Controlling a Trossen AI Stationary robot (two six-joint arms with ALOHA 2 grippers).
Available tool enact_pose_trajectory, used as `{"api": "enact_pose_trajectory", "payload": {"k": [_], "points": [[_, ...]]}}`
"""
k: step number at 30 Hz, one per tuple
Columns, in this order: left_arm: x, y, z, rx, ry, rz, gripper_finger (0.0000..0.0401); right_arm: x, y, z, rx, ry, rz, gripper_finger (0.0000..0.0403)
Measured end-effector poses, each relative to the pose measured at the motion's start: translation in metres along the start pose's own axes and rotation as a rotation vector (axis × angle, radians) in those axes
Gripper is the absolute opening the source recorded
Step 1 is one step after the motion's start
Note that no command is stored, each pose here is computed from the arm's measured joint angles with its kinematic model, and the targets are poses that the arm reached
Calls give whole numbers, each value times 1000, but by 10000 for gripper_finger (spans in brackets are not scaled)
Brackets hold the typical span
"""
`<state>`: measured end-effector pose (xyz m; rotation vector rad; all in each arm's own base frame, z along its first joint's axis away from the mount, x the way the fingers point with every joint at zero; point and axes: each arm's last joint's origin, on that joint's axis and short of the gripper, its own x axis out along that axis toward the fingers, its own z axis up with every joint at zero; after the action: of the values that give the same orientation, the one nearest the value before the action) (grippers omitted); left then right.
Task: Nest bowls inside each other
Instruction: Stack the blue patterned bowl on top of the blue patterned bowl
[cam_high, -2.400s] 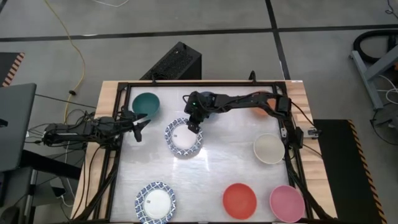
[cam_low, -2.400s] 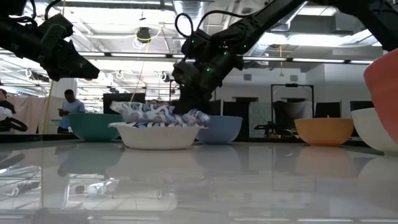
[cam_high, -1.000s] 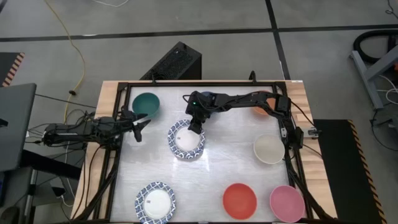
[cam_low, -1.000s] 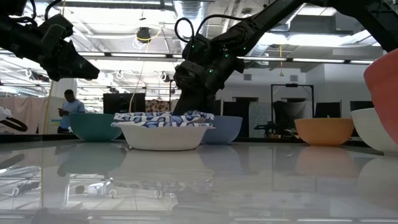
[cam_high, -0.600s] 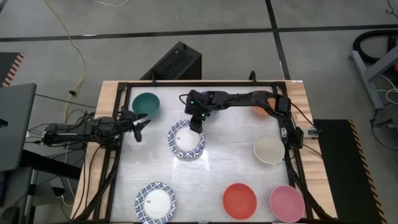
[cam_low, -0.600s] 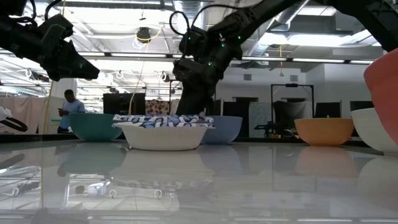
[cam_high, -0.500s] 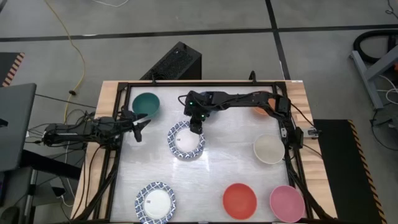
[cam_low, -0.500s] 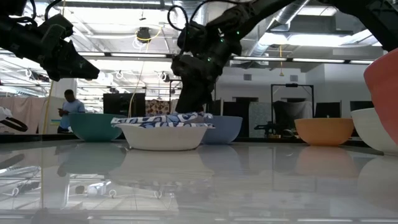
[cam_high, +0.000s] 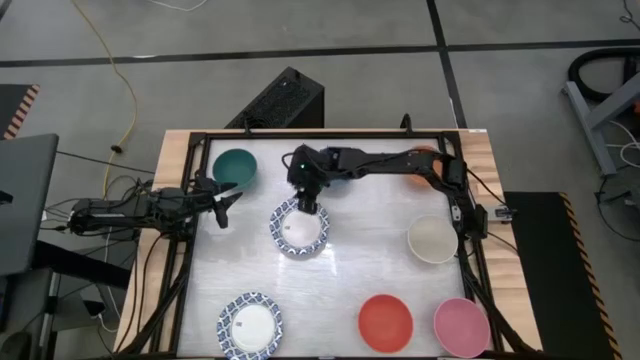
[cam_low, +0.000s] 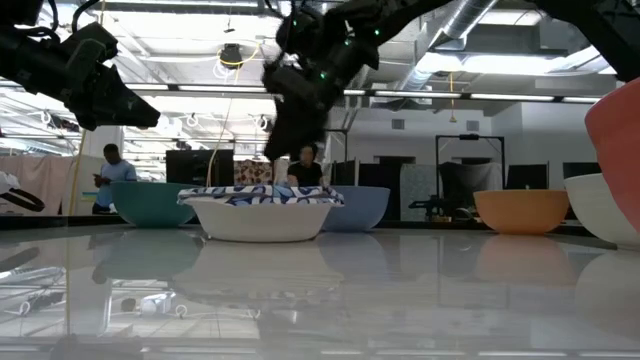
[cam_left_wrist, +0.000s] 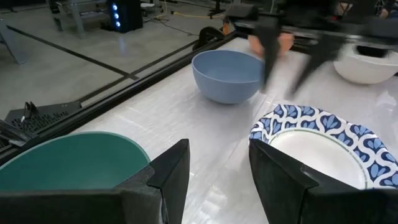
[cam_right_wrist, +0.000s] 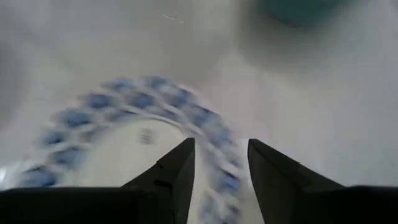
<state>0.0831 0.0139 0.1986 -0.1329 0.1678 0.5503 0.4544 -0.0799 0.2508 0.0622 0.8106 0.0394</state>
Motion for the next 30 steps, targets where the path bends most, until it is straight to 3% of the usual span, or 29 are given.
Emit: {"api": "enact_pose_trajectory", "payload": {"k": [4, 12, 18, 21, 26, 30], "points": [[0, 0, 0, 0, 1, 0, 156, 6, 32, 7, -129, -72, 163, 158], [0, 0, 0, -2, 0, -1, 156, 10, 97, 18, -341, -193, 262, 153], [0, -4, 0, -32, 22, -122, 156, 11, 133, 15, -562, -219, 283, 154], [-1, -6, -1, -62, 41, -193, 156, 10, 148, 15, -680, -247, 240, 154], [-1, -6, -1, -122, 54, -220, 156, 9, 164, 18, -833, -306, 167, 155], [-1, -6, -1, -127, 55, -221, 156, 7, 173, 22, -886, -371, 155, 157]]}}
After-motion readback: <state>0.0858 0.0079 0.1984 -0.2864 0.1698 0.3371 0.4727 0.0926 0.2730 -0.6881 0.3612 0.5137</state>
